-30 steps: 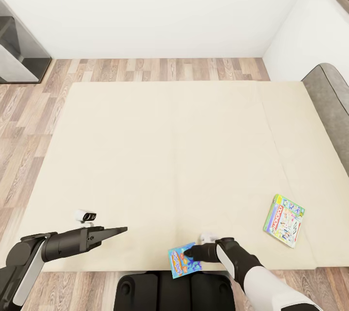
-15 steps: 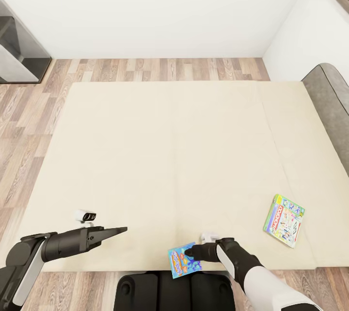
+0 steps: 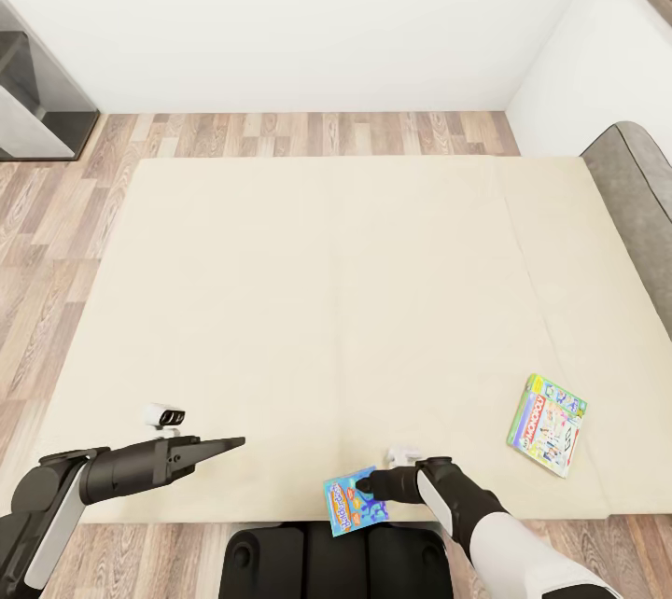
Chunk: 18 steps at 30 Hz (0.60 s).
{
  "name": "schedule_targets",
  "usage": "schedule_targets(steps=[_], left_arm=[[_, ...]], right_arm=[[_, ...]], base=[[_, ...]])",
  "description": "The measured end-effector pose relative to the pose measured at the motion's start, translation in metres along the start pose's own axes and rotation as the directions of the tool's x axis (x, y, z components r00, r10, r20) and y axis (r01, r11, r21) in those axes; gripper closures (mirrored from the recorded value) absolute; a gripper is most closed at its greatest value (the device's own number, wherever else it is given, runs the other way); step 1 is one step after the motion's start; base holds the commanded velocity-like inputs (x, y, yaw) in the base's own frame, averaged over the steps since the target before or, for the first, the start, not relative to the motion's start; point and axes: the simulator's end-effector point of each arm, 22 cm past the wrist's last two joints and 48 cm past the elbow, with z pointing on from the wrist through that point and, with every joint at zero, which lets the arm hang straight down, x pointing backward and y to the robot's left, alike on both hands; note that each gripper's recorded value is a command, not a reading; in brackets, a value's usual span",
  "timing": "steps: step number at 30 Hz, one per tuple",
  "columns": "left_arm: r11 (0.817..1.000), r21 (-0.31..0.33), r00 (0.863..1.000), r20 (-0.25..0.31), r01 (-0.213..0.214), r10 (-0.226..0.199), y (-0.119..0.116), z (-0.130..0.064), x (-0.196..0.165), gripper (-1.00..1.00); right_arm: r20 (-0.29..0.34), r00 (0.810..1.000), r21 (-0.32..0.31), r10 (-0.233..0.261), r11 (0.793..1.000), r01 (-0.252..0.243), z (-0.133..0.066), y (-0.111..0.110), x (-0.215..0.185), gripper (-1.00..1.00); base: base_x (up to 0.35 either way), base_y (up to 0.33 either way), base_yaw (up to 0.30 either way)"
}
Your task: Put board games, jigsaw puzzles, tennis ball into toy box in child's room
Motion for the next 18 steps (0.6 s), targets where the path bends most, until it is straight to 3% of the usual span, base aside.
schedule_targets(steps=[18], left_arm=[[1.000,0.000,1.000,-0.002,0.005,-0.005,0.0022,0.0007,0.0010,-1.00]], right_arm=[[-0.003,1.000,-0.001,0.004,1.000,-0.004,0.0020,0.0000,0.0017,-1.00]], base=[[0.000,0.000,0.000]])
